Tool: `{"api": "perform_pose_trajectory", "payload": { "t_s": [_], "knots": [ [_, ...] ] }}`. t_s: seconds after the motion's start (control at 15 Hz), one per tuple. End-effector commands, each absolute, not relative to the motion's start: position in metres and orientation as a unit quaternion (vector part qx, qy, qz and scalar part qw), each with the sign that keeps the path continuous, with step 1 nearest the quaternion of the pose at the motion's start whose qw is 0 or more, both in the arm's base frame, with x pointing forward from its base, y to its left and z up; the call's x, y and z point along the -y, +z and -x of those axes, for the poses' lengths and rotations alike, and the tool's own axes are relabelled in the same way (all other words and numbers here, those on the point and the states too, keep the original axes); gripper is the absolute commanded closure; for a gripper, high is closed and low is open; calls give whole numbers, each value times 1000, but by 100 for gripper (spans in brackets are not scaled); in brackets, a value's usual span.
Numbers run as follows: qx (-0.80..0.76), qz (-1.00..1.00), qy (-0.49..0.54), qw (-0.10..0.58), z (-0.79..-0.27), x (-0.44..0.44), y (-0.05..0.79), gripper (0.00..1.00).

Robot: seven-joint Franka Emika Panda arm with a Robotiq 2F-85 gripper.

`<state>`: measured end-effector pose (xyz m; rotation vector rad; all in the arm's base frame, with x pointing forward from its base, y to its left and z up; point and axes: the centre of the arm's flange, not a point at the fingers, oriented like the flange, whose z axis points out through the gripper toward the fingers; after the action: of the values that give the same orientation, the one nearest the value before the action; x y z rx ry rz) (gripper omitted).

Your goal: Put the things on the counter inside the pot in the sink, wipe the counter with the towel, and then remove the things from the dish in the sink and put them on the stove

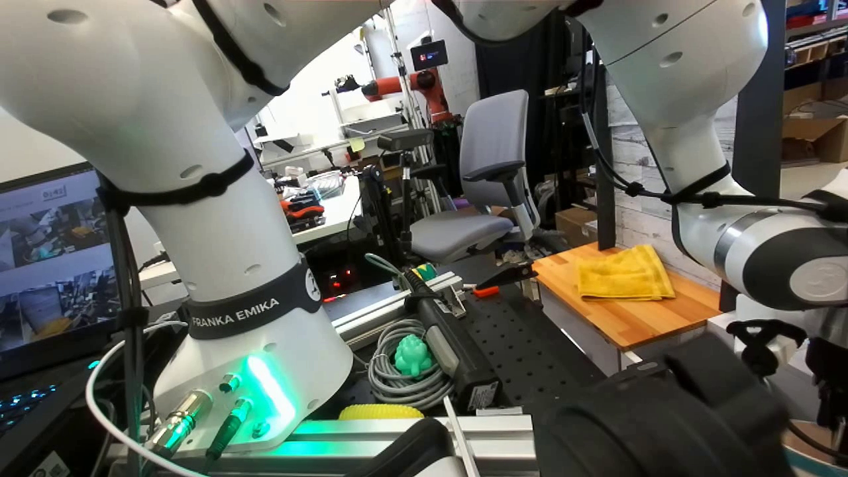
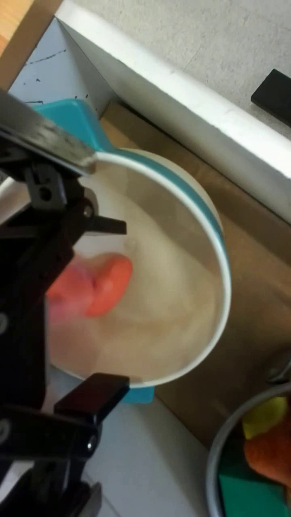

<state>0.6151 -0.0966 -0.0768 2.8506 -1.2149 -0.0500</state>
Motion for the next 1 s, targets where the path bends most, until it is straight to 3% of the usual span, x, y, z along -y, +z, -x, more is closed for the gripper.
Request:
{"api": "perform_pose_trajectory", "payload": {
  "t_s": [0.0,0.27,0.4,0.47,0.93],
  "knots": [
    [410,-911,-12,34,-630,102,-93,13],
    [406,-913,-5,32,-628,104,-79,19],
    [411,-911,21,28,-627,107,-73,17],
    [412,-910,40,19,-623,107,-69,10],
    [323,-936,142,2,-581,97,-43,22]
  ]
}}
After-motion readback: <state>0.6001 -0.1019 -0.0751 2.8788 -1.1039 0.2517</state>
